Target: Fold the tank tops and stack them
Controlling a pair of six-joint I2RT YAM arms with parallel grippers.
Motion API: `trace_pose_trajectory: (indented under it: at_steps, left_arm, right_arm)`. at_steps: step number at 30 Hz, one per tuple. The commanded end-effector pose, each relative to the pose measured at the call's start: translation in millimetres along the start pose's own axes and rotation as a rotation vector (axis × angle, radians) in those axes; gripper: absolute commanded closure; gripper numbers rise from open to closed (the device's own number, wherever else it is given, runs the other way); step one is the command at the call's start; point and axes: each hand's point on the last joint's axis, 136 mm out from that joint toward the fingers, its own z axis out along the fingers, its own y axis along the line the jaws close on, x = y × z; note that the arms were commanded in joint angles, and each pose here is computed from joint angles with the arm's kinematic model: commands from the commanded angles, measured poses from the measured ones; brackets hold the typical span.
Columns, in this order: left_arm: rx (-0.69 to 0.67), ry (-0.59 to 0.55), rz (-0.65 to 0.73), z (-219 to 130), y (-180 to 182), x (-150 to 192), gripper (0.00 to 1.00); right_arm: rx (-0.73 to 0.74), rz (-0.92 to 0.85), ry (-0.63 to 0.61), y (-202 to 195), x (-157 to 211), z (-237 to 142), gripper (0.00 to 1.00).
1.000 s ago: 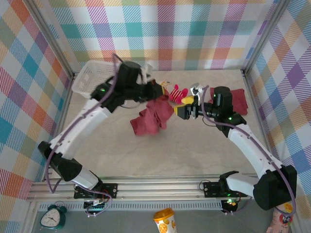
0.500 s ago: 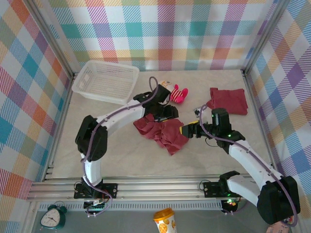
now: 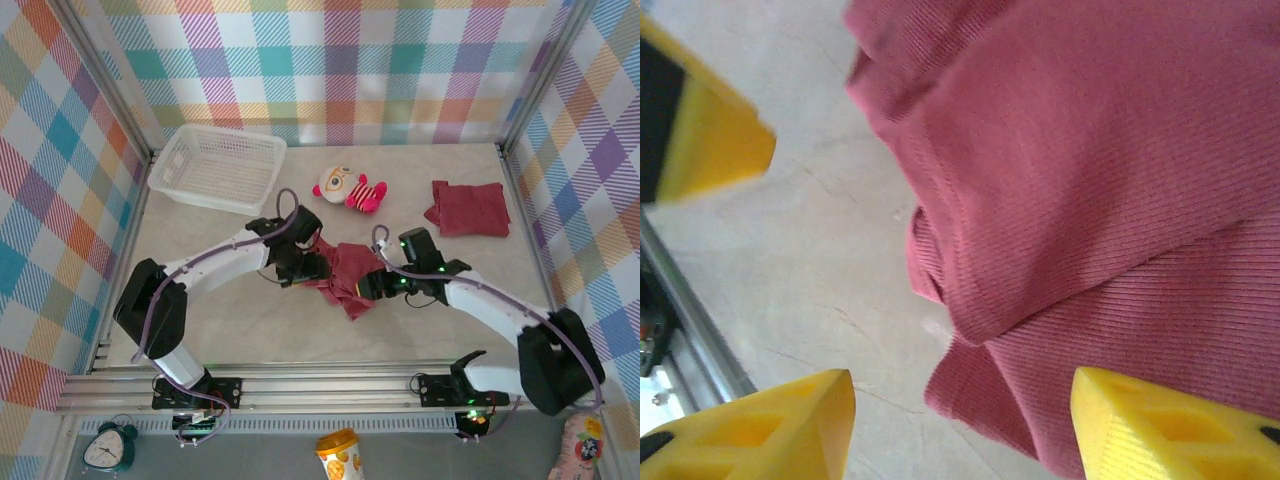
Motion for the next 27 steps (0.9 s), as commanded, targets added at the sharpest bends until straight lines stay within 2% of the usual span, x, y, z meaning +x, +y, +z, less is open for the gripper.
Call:
trace_pose_trajectory:
  at_steps: [1,3,7,11,13,16,20,23,27]
  left_arm:
    - [0.059,-0.003,-0.038,16.2,-9.2,0.2,0.38]
    - [0.063,0.013,-0.042,27.3,-12.9,-2.2,0.38]
    - [0.074,0.024,-0.019,42.0,-27.9,-10.7,0.39]
    - [0.091,0.049,0.007,54.3,-41.2,-10.2,0.43]
    - [0.075,0.082,0.010,64.4,-38.5,-5.8,0.48]
    - [0.077,0.101,0.015,73.2,-38.1,-4.2,0.62]
    - [0.059,0.108,0.033,74.3,-38.5,-6.3,0.84]
    - [0.026,0.106,0.060,64.9,-34.9,-7.3,1.00]
    - [-0.045,0.087,0.102,33.6,-23.5,-10.8,1.00]
  right_arm:
    - [0.071,0.025,0.075,-14.1,2.0,10.8,0.42]
    - [0.109,0.070,0.138,-24.6,5.4,20.4,0.42]
    - [0.175,0.123,0.189,-39.4,9.4,27.9,0.44]
    - [0.210,0.154,0.215,-47.6,14.4,31.8,0.53]
    - [0.213,0.167,0.228,-50.8,15.1,34.4,0.59]
    - [0.199,0.196,0.222,-55.2,14.1,34.1,0.75]
    - [0.185,0.237,0.190,-61.4,10.9,27.7,0.95]
    - [0.181,0.239,0.143,-61.3,4.1,17.7,1.00]
    - [0.188,0.283,0.052,-66.3,-9.5,-5.4,1.00]
